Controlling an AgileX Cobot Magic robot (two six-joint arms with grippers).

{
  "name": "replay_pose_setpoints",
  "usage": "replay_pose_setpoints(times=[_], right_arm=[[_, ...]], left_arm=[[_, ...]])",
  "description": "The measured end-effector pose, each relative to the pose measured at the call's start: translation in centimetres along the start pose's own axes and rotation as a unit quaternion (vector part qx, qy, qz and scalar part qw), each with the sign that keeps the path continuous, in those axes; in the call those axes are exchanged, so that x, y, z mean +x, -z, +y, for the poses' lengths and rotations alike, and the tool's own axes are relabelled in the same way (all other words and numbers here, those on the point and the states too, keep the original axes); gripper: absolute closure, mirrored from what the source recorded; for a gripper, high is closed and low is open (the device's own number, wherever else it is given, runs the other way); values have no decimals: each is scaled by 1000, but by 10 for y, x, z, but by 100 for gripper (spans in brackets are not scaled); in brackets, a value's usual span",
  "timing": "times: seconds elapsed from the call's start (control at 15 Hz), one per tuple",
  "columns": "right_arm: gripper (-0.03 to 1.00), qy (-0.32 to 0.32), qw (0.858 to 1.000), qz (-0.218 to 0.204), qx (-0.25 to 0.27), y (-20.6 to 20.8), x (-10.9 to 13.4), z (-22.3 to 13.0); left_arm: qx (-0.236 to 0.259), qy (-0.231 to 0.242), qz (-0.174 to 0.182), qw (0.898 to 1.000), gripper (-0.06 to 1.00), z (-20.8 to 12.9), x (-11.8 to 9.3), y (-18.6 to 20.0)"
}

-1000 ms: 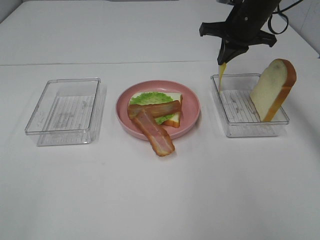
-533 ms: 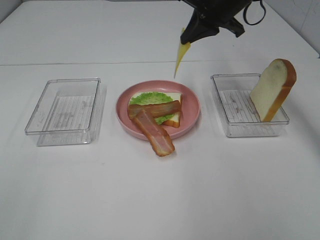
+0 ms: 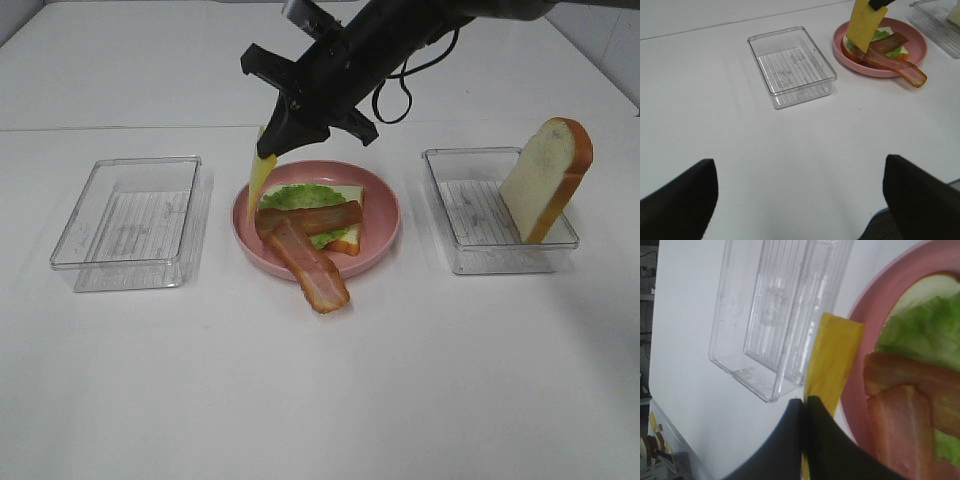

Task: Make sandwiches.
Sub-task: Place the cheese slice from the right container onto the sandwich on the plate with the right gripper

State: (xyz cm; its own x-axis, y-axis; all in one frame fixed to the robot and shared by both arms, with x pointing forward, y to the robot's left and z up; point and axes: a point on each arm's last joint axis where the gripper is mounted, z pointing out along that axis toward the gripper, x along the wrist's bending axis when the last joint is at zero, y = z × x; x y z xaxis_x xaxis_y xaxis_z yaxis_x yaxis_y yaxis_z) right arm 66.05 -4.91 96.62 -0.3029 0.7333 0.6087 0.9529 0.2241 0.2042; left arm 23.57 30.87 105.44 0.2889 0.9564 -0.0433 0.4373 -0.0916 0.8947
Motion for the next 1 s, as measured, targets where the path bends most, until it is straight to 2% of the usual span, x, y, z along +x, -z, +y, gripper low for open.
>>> replay_pose_setpoints(times=[0.13, 0.2, 0.4, 0.47, 0.53, 0.73, 0.87, 1.0], right_arm=[[97, -21, 999, -24, 10, -10, -15, 0], [97, -28, 998, -55, 7, -9, -24, 1], [96, -44, 994, -99, 3, -7, -33, 1], [89, -48, 992, -114, 3, -7, -35, 1], [79, -50, 991, -128, 3, -6, -38, 0], [37, -43, 986, -159, 4, -5, -43, 0], [28, -37, 984, -172, 2, -2, -44, 0], [27, -28, 983, -180, -5, 7, -40, 1]], left_arm=[[0, 0, 0, 1000, 10, 0, 0, 0], [0, 0, 0, 1000, 10, 0, 0, 0], [0, 0, 0, 1000, 10, 0, 0, 0], [0, 0, 0, 1000, 10, 0, 0, 0], [0, 0, 0, 1000, 10, 0, 0, 0], [0, 0, 0, 1000, 10, 0, 0, 0], [0, 0, 0, 1000, 10, 0, 0, 0], [0, 0, 0, 1000, 10, 0, 0, 0]])
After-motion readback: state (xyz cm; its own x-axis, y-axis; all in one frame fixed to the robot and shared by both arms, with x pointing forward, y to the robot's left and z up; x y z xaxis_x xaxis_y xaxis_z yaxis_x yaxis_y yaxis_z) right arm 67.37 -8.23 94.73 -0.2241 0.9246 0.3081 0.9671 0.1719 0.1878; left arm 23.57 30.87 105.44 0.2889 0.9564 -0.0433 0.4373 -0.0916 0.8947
